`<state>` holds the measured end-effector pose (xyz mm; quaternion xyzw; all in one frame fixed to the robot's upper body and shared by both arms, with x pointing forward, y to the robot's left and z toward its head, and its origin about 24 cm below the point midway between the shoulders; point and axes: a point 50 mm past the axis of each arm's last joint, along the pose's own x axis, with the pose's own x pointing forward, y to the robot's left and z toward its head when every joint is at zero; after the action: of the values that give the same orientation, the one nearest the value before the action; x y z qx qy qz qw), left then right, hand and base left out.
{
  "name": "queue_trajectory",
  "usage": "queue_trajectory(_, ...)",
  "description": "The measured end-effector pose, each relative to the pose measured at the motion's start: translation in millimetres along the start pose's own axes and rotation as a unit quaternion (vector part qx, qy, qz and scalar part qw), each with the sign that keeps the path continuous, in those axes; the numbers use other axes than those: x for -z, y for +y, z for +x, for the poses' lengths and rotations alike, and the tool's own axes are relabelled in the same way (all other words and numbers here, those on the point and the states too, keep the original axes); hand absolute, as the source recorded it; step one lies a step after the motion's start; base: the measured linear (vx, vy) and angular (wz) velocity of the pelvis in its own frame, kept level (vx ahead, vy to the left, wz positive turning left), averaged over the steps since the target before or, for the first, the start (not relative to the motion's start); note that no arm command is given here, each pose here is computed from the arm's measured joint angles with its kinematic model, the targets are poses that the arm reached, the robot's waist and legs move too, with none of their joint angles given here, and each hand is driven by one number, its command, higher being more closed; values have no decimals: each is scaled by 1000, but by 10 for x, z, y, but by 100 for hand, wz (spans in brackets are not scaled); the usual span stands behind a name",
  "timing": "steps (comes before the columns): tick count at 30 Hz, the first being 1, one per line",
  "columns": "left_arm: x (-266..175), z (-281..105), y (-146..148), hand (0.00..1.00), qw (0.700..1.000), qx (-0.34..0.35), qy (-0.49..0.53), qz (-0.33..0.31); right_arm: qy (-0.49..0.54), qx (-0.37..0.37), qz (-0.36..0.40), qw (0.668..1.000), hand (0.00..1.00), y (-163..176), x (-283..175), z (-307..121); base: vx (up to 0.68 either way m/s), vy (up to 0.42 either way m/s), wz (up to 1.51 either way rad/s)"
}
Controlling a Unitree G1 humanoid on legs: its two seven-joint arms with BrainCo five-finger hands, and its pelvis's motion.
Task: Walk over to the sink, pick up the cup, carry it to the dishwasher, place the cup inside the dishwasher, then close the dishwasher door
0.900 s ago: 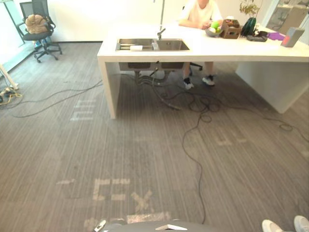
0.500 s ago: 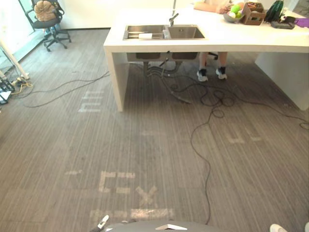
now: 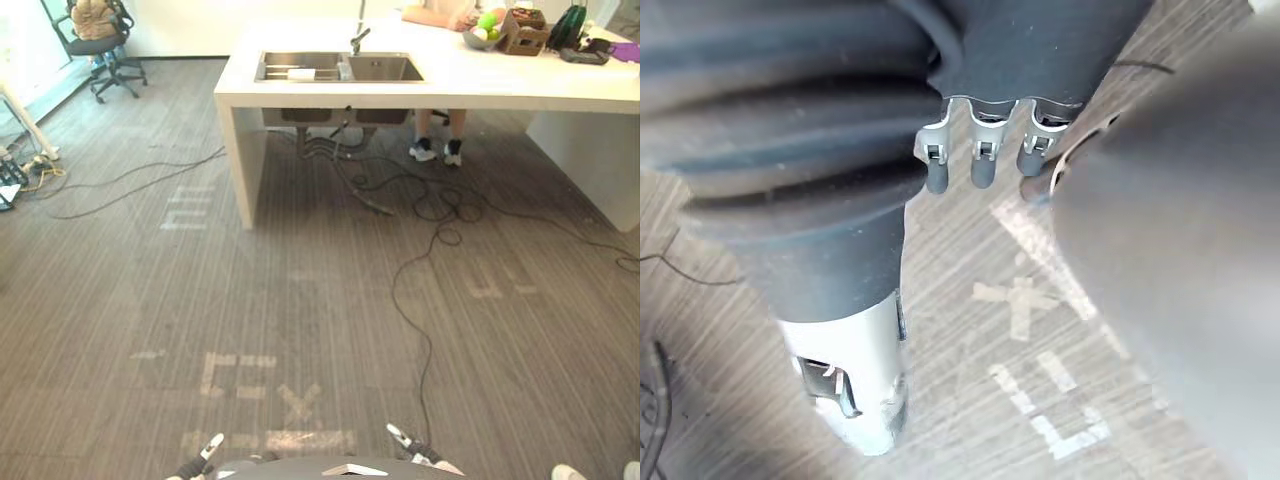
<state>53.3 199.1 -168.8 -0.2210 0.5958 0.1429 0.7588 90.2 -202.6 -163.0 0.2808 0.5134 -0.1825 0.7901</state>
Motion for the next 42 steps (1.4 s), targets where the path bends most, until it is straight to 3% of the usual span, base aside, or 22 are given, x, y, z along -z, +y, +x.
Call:
queue_trajectory(24,17,11,-5,0,999,27,22,-29,3,14,29,999,0,-44,25,-6,-3,8,-3)
queue_trajectory(27,-132,19,10,0,999,-2,24,43,-8,-1,29,1000,0,66,-85,25,42,80,9)
queue_trajectory(29,-336,33,-28,0,986,-47,-11,162,-21,-2,21,1000,0,170,-202,56,39,57,-11)
queue_trajectory(33,-415,25,-16,0,989,-59,-35,132,-23,0,25,999,0,192,-241,62,111,16,2)
queue_trajectory(36,-569,24,-120,0,989,-38,-78,119,-32,-5,42,999,0,194,-248,61,191,-56,37)
queue_trajectory(39,-712,14,-521,0,983,28,-142,115,-29,3,78,997,0,137,-161,47,337,-132,41)
queue_trajectory(42,-760,-8,-694,0,980,63,-171,83,-16,25,113,993,0,-4,3,6,379,-210,16)
